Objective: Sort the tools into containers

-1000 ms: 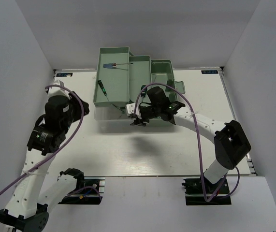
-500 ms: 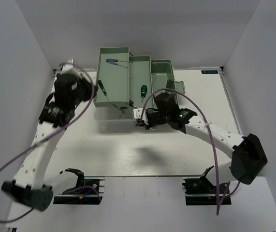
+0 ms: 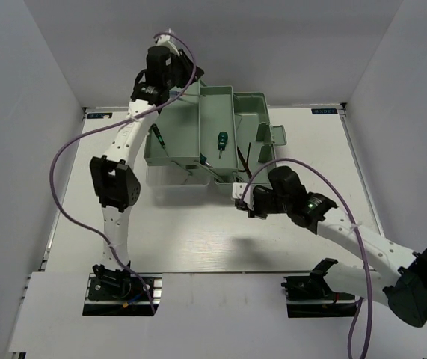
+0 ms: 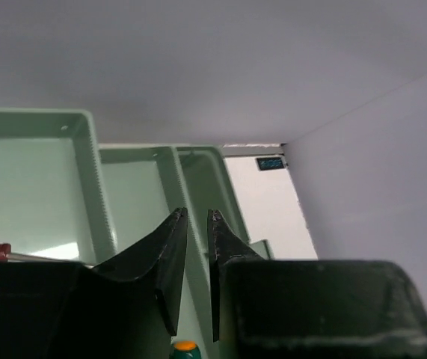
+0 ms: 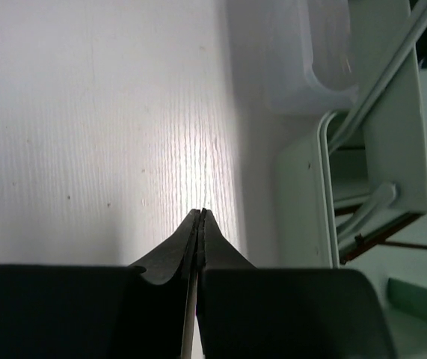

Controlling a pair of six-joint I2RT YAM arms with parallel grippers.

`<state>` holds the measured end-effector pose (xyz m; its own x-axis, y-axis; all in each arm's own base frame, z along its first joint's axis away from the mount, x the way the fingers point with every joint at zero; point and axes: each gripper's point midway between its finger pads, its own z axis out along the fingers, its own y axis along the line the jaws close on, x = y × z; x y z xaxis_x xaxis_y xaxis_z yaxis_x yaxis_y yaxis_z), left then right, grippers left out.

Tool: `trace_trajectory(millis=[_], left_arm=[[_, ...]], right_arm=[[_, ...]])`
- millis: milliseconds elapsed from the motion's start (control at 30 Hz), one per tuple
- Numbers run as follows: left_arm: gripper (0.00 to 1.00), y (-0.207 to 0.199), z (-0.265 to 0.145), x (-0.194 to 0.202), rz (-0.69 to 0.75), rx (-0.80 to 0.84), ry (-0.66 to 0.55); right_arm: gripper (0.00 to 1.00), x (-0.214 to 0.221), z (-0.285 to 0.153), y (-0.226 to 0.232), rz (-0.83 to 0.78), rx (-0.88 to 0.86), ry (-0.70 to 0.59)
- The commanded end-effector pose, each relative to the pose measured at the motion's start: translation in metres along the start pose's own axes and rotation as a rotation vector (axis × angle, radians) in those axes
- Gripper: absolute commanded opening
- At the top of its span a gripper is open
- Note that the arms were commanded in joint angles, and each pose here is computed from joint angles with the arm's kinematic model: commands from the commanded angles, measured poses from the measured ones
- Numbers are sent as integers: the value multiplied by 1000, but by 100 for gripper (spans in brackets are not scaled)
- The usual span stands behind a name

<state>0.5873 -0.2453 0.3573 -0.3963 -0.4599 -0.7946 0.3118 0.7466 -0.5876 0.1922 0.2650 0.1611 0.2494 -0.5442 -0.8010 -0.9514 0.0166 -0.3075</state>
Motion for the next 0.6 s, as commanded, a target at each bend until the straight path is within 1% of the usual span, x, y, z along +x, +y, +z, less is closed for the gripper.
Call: trace_trajectory(millis=[0, 33, 67, 200, 333, 400, 433, 467, 567], left_arm=[[28, -8, 4, -21, -26, 29, -52], [28, -4, 3, -28, -34, 20, -75], [28, 4, 10, -20, -38, 10, -62], [30, 15, 20, -11, -51, -9, -56], [30, 30, 23, 10, -57, -53, 5], [30, 28, 12, 6, -33, -69, 7], [30, 34, 11, 15, -38, -86, 30], [30, 38, 7, 17, -15, -103, 38], [30, 44, 0, 23, -8, -136, 67]], right_arm=[[0, 7, -13, -2, 21, 55, 19], [0, 14, -15, 3, 29, 52, 29], [0, 14, -16, 3, 31, 57, 28], [0, 21, -21, 2, 54, 82, 37], [0, 23, -24, -2, 64, 102, 35], [0, 23, -24, -4, 70, 106, 32], [0, 23, -22, -5, 73, 104, 31], [0, 22, -22, -7, 74, 106, 26], [0, 19, -21, -9, 79, 100, 15]])
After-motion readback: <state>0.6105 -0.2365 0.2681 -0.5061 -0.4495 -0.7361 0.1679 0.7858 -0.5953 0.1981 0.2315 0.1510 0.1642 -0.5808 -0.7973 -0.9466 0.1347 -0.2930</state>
